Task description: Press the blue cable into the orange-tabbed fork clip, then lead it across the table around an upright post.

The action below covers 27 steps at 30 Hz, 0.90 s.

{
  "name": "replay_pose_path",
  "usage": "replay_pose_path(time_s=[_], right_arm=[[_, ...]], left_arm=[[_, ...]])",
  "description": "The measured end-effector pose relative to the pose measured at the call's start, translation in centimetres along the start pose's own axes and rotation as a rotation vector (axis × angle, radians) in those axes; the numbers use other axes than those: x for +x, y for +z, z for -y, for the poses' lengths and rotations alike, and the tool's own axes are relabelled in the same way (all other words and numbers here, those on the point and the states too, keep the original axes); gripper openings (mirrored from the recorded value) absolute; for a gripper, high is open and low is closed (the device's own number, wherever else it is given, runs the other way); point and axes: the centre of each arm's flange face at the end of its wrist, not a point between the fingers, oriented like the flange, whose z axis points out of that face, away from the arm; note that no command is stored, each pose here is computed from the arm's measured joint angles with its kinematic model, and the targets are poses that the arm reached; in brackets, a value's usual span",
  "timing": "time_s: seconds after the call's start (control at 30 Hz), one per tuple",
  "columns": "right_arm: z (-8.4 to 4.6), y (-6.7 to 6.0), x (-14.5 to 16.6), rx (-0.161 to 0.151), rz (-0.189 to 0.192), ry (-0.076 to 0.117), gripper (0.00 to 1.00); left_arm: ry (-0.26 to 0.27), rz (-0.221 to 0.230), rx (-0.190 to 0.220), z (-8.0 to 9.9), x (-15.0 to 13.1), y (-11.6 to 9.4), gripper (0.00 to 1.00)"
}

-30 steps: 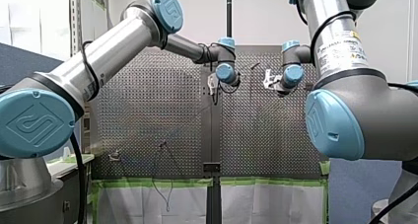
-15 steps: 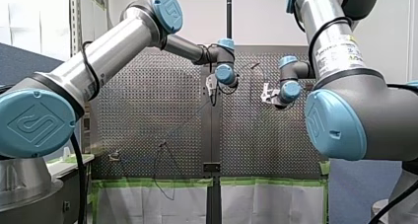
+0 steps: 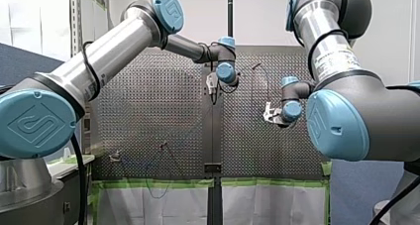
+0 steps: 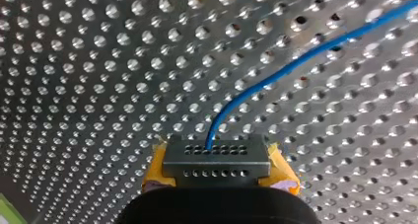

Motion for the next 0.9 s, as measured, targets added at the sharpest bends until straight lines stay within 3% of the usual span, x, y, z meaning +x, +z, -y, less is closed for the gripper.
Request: replay_pose_path(time_s=[0.53,0.9], right_arm=[[-2.5,1.6,-4.4,-0.049,0.038,-0.014,0.0],[-5.2,3.0,-11.0,-0.093,0.101,-0.013,0.0]], left_arm=[[0.006,0.003,-0.01,-0.1,-0.1,0.0,1.0],[0.007,0.003,-0.016,-0.2,-0.2,0.1,1.0]])
